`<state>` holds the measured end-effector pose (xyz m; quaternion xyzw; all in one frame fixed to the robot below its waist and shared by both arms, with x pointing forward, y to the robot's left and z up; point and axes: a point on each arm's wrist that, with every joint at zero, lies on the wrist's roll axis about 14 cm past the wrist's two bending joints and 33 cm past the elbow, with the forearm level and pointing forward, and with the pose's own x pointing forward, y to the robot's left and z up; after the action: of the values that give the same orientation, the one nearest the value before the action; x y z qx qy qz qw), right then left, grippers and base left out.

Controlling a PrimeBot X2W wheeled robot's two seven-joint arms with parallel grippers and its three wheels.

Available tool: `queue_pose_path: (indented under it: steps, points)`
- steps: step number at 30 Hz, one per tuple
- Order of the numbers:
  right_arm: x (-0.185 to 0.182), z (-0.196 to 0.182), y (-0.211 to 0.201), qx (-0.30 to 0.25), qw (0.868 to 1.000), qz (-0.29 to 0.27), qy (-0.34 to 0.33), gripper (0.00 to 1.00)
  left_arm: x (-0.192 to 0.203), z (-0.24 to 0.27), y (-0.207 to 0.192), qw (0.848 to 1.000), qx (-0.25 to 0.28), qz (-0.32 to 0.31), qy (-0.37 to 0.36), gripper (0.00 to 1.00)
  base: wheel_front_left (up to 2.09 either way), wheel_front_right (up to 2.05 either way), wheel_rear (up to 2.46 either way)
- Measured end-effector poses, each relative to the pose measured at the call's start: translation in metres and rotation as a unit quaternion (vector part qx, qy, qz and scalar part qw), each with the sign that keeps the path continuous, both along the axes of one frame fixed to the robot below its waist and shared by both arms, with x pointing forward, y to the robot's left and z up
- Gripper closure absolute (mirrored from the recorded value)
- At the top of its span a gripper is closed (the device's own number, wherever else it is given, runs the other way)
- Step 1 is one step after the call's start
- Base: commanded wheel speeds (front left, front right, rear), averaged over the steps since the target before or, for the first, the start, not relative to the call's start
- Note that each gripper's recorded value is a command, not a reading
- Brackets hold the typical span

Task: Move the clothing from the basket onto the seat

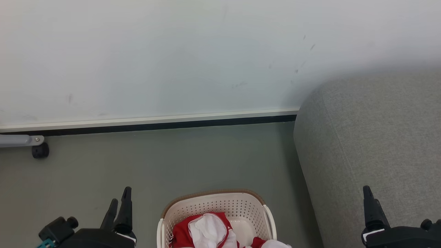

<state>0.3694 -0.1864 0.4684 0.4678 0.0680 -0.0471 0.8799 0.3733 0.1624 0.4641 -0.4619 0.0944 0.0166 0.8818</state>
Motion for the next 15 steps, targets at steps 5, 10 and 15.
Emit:
queue_pose_path:
  steps: [5,10,15]
  points:
    - [-0.0004,0.0004,0.0001,-0.046,0.999,0.003,0.000,0.00,0.0001,-0.0010,-0.0030,0.999,0.049,-0.011,-0.003,0.00,0.00,0.00,0.00]
    - [-0.0019,0.0007,-0.0012,-0.092,0.996,0.006,0.000,0.00,0.0003,-0.0024,-0.0027,0.996,0.090,-0.013,-0.003,0.00,0.00,0.00,0.00]
    - [-0.0027,0.0023,-0.0006,-0.134,0.991,0.008,-0.004,0.00,0.0006,-0.0029,-0.0029,0.991,0.135,-0.018,-0.007,0.00,0.00,0.00,0.00]
